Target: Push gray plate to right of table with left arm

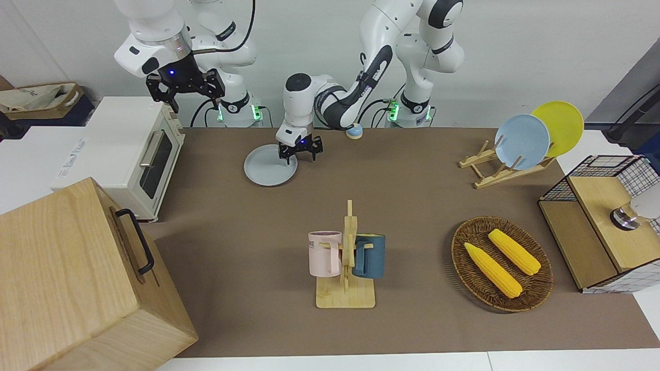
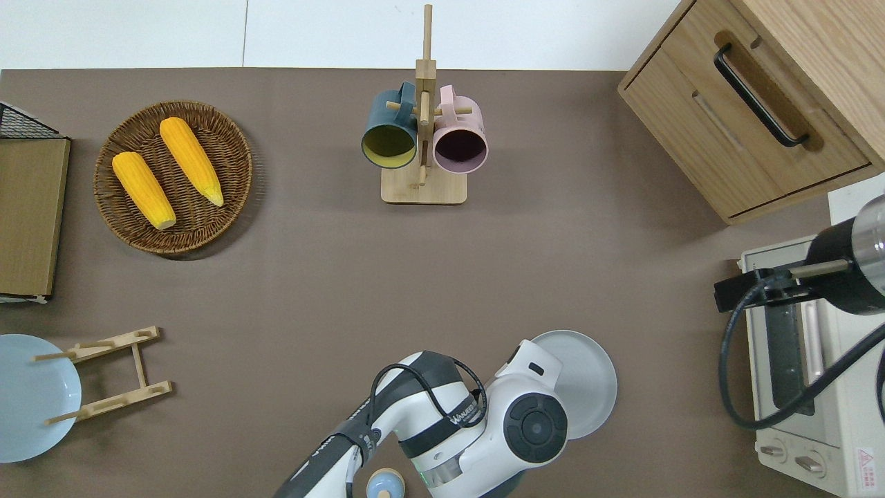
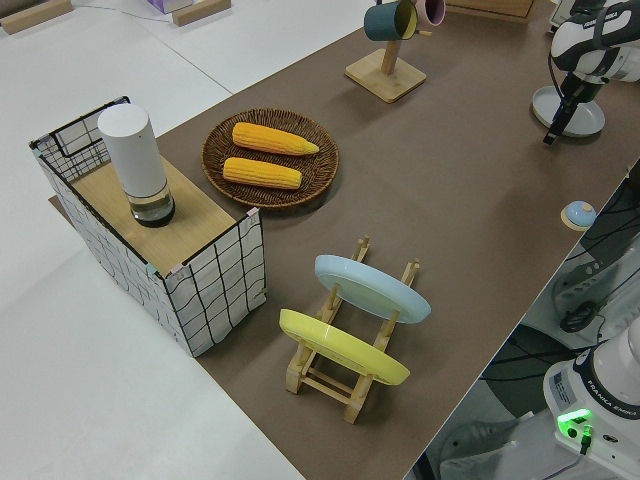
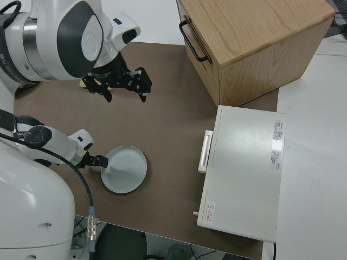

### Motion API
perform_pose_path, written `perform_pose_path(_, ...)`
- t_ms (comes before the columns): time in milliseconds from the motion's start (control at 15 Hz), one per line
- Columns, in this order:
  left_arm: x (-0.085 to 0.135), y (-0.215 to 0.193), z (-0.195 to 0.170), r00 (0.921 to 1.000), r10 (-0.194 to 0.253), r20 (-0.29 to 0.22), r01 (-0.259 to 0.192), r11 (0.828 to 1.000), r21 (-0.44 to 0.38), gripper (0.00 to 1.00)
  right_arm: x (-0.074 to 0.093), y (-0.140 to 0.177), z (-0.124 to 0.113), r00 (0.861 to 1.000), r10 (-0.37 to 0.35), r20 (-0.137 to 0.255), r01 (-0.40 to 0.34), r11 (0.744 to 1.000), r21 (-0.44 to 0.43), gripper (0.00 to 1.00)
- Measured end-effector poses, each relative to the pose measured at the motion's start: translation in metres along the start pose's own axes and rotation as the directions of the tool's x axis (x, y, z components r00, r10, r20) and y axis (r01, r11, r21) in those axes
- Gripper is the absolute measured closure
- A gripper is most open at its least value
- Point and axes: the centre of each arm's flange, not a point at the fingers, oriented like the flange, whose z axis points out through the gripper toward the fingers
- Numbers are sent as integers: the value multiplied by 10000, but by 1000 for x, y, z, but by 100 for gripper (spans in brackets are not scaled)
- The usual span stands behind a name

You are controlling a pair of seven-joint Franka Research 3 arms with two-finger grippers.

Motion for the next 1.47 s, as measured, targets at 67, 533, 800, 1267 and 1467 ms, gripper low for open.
perform_pose_path(67,5,-4,-5,10000,82,17,-82,10000,46,0,0,0,0,10000,0,0,0,10000,0,1)
perform_pose_path(533,55,-56,-61,9977,564,381,-574,9980,275,0,0,0,0,10000,0,0,0,10000,0,1)
perform_pose_path(800,92,-105,-102,9946,801,663,-820,9963,266,0,0,0,0,10000,0,0,0,10000,0,1)
perform_pose_path(1267,157,-222,-158,9875,1204,1022,-1232,9922,212,0,0,0,0,10000,0,0,0,10000,0,1)
perform_pose_path(1467,184,-279,-177,9881,1228,930,-1250,9920,184,0,0,0,0,10000,0,0,0,10000,0,1)
